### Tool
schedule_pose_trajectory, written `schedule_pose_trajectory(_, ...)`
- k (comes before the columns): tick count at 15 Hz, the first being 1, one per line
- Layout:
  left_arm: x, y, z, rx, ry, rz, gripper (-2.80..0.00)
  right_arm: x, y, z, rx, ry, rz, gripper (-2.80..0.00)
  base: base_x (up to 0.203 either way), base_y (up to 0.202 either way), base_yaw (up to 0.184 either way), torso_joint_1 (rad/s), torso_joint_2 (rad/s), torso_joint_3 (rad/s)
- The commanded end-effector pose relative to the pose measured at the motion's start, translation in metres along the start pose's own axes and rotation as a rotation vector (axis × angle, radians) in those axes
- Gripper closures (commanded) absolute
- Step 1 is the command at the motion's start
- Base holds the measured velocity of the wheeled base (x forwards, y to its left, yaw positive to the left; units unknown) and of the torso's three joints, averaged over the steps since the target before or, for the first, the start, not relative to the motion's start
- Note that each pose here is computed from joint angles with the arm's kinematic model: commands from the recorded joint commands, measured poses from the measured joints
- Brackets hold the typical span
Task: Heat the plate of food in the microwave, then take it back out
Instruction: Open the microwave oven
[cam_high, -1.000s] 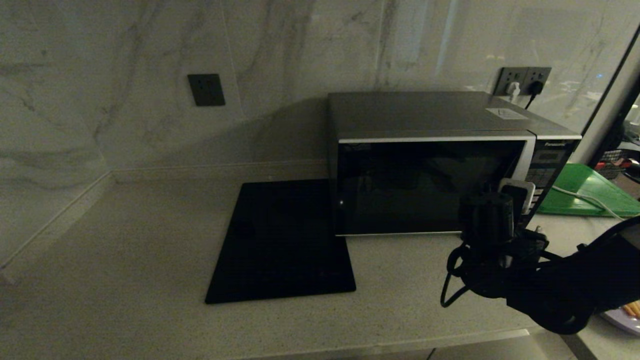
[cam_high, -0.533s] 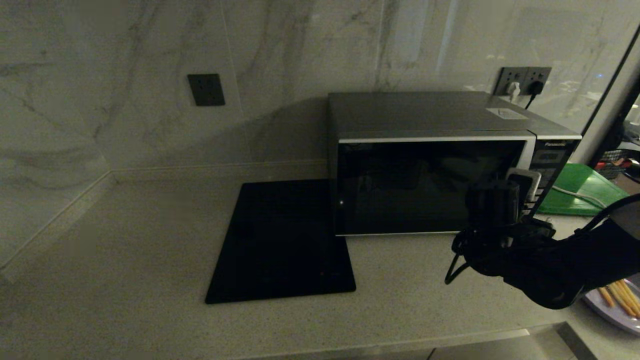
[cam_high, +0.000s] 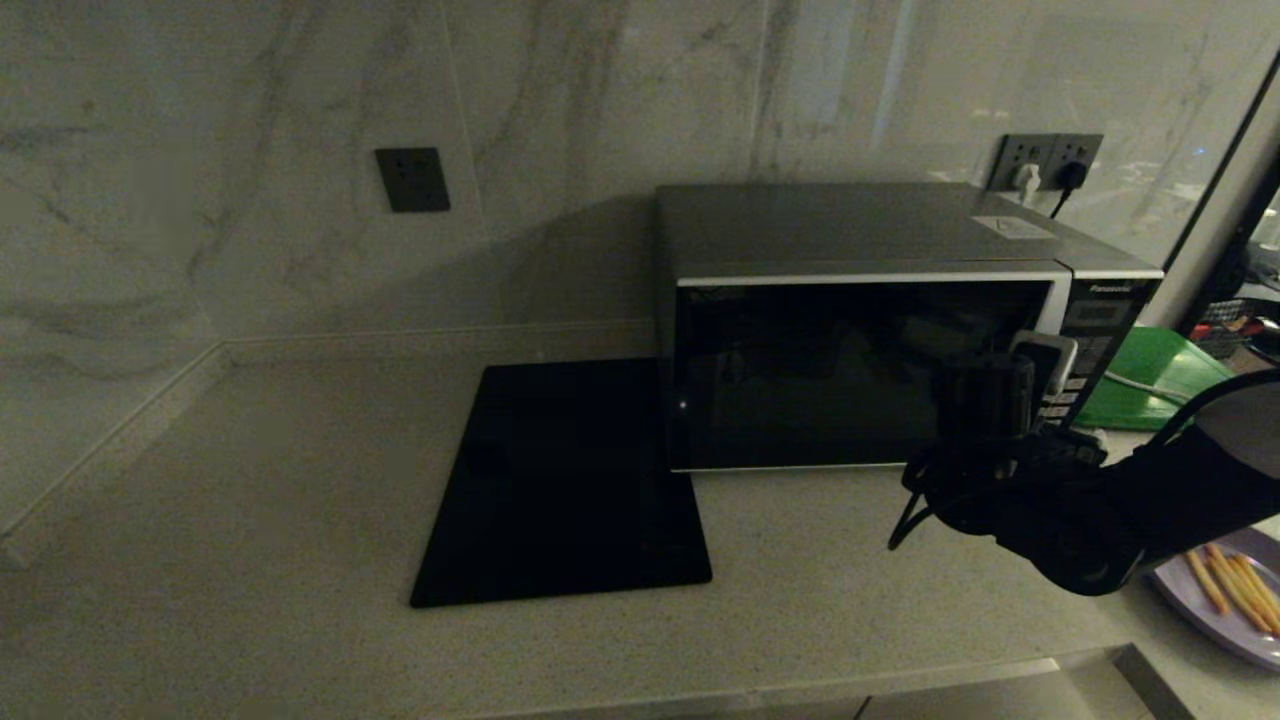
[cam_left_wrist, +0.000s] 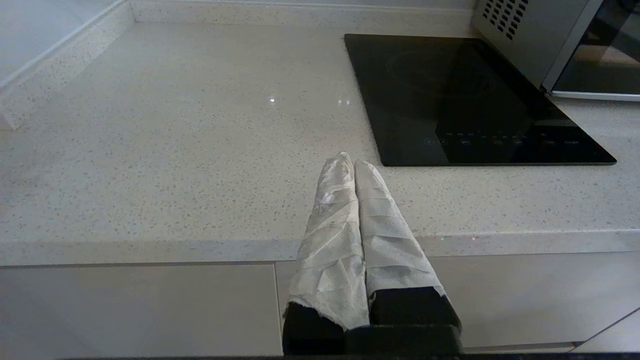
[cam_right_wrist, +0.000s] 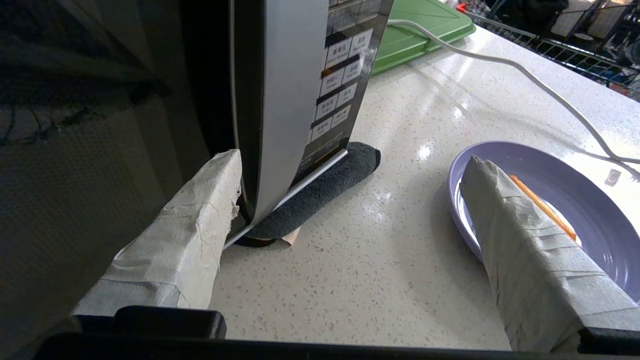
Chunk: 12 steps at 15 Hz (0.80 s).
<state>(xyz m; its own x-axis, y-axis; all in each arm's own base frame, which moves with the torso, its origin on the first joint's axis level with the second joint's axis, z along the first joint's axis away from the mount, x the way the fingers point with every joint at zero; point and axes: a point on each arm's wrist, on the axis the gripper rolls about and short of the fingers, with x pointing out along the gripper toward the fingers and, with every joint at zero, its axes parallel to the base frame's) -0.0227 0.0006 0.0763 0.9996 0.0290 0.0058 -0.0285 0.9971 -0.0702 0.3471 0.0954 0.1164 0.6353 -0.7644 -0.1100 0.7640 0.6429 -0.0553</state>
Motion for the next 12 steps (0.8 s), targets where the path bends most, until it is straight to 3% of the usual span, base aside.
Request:
schedule_pose_trajectory(1,0.000,0.000,0.000,-0.001,0.000,0.001,0.00,0.005,0.004,-0.006,0.001,-0.002,-0.015,-2.80,0.000,0.000,0.000,0.000,0.00,0.000)
schedule_pose_trajectory(12,0.000,0.000,0.000,-0.002,0.000,0.002,0.00,0.034,0.015,-0.017,-0.018,-0.071,-0.029,-2.80,0.000,0.000,0.000,0.000,0.00,0.000)
